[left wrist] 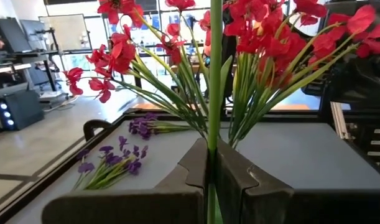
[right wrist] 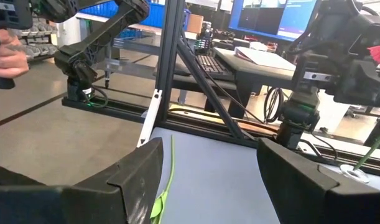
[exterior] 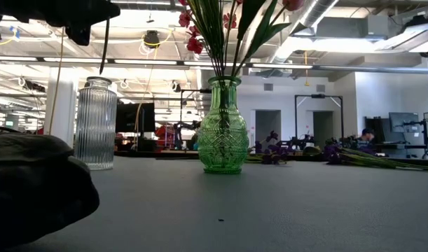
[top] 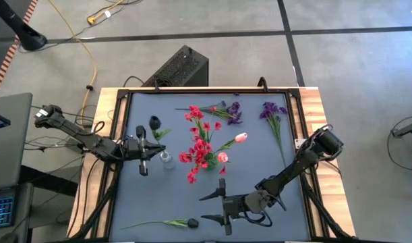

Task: Sort flowers into vase by color
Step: Put the top black flower into the transparent vase

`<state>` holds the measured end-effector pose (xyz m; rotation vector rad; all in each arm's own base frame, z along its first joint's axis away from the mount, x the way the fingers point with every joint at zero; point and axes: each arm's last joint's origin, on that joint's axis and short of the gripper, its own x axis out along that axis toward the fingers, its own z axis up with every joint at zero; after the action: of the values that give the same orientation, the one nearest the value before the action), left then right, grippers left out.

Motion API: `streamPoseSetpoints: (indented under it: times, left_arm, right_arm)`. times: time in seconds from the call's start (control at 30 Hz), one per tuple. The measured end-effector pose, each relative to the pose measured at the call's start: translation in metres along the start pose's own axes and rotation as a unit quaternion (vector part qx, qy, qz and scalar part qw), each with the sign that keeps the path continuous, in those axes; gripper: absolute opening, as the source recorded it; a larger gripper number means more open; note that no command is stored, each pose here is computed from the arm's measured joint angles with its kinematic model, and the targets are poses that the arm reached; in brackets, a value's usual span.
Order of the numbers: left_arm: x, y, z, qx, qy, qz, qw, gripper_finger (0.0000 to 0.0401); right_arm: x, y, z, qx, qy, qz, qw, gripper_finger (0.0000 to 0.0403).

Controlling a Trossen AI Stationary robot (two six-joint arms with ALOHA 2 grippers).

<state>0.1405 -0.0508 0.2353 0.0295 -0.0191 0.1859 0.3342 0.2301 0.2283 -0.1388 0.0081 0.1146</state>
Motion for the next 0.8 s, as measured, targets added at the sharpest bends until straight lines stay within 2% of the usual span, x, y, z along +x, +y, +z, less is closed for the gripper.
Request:
streamPoseSetpoints:
  times: [0.63, 0.8]
  left_arm:
    - [0.008, -0.005, -0.022, 0.037, 0.079, 0.01, 0.996, 0.0]
    - [0.009, -0.006, -0.024, 0.036, 0.086, 0.01, 0.996, 0.0018]
  right_arm:
    - [0.0, 0.0, 0.0, 0.012, 0.001, 0.001, 1.0, 0.0286]
    - [0.0, 0.0, 0.0, 0.012, 0.0, 0.001, 1.0, 0.0286]
